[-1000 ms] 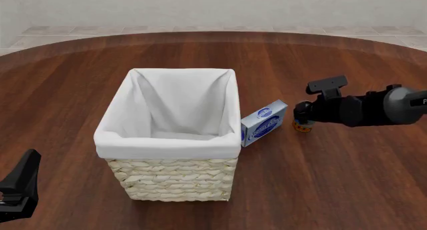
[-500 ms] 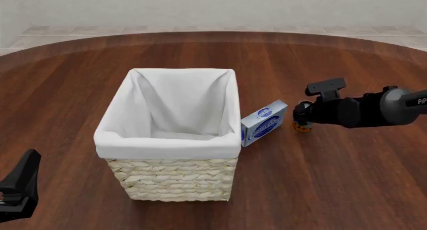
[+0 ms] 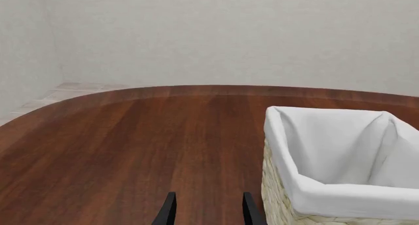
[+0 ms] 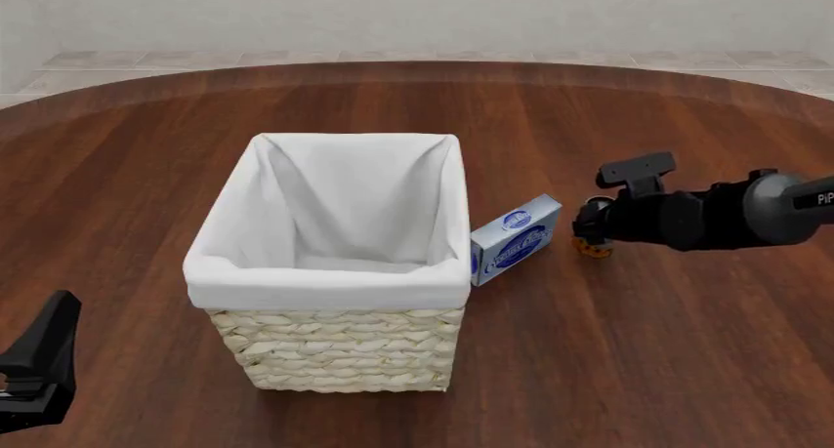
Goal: Pick up the alphabet soup and put it in the basket.
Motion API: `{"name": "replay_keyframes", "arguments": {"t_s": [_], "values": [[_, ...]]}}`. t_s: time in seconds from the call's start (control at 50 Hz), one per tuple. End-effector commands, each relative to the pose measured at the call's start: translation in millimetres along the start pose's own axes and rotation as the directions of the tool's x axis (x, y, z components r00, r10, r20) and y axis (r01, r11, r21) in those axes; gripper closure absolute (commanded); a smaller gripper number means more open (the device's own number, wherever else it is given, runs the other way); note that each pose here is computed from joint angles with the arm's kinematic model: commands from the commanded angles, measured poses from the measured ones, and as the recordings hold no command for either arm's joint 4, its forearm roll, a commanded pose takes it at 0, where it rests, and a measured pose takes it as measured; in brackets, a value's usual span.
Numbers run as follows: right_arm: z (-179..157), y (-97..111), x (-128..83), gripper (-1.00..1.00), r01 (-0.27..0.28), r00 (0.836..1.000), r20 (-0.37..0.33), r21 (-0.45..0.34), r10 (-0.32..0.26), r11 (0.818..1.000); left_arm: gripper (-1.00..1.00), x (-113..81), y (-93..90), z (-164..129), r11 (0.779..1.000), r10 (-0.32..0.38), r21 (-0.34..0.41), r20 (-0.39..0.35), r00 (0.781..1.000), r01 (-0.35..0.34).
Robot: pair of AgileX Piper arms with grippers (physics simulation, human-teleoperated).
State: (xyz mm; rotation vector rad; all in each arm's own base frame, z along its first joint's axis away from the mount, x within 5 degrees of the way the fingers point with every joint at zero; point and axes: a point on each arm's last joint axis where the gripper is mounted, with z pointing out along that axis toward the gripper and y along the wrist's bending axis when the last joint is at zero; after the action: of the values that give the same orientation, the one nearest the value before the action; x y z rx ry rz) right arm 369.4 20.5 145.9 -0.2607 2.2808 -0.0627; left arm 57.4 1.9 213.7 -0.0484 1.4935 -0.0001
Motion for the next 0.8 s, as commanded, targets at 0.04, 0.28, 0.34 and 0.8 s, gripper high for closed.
{"name": "replay_keyframes", "arguments": {"t_s": [0.04, 0.28, 0.34, 0.8], "values": [[-6, -1, -2, 1.00, 0.017, 1.000, 0.011, 0.002, -0.017, 1.000, -1.00, 0.0, 0.0, 0, 1.000, -0.001, 0.000, 0.000, 1.000, 0.001], [-19, -5, -10, 1.00, 0.039, 0.999, 0.031, 0.012, -0.039, 0.999, -1.00, -0.1, 0.0, 0, 1.000, -0.001, 0.000, 0.002, 1.000, 0.001], [-22, -6, -12, 1.00, 0.042, 0.999, 0.034, 0.015, -0.042, 0.999, -1.00, -0.1, 0.0, 0, 1.000, -0.002, -0.001, 0.002, 1.000, 0.002], [-56, -12, -41, 1.00, 0.065, 0.994, 0.081, 0.029, -0.067, 0.997, -1.00, -0.3, 0.2, -1, 1.000, -0.003, -0.003, 0.005, 1.000, 0.003]]}}
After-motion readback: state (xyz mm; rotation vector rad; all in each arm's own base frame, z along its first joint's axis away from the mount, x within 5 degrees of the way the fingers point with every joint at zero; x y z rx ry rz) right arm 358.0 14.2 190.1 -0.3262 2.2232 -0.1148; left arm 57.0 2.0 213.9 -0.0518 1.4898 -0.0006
